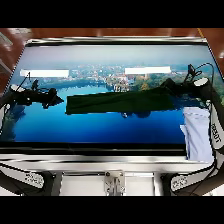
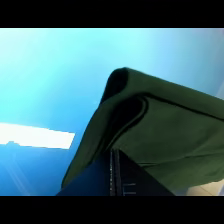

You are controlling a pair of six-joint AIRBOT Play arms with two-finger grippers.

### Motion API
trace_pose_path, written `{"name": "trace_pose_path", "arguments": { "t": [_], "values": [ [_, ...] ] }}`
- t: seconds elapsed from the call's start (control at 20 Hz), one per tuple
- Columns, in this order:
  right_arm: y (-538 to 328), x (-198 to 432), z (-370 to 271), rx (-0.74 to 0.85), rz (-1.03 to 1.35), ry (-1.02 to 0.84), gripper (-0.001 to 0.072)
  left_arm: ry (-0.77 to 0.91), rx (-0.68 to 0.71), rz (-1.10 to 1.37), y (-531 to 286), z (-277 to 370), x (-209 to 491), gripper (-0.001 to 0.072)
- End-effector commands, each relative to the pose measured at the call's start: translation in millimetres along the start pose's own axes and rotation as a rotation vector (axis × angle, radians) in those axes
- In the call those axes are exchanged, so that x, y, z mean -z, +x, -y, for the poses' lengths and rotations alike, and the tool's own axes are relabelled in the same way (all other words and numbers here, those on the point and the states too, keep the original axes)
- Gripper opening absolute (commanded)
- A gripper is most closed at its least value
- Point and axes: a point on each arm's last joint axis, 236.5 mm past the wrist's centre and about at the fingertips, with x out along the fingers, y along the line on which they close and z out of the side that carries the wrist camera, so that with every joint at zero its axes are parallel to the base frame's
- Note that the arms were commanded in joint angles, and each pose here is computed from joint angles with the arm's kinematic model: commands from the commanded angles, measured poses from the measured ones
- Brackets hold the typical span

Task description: Fold the shirts.

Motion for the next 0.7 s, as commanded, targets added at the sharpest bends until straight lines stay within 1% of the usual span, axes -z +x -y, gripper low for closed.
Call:
{"name": "trace_pose_path", "arguments": {
  "t": [0.0,0.05,0.2,0.35,0.65],
  "values": [
    [-31.8,-9.0,45.6,0.139,0.003,-0.068,0.0649,0.08,0.034,-0.007,-15.8,20.5,-2.7,0.0032],
    [-36.2,-5.5,61.0,0.172,-0.016,-0.048,0.0675,0.107,0.045,-0.003,-20.5,30.1,-3.5,0.0032],
    [-27.0,21.8,75.6,0.159,-0.127,-0.007,0.0676,0.171,0.066,0.024,-32.0,58.3,-3.5,0.0032],
    [-0.9,50.5,67.2,0.087,-0.226,0.02,0.0676,0.198,0.121,0.008,-37.2,87.9,9.9,0.0032],
    [29.3,71.2,53.3,0.065,-0.276,0.018,0.0675,0.253,0.204,-0.028,-35.8,136.5,37.3,0.0032]
  ]
}}
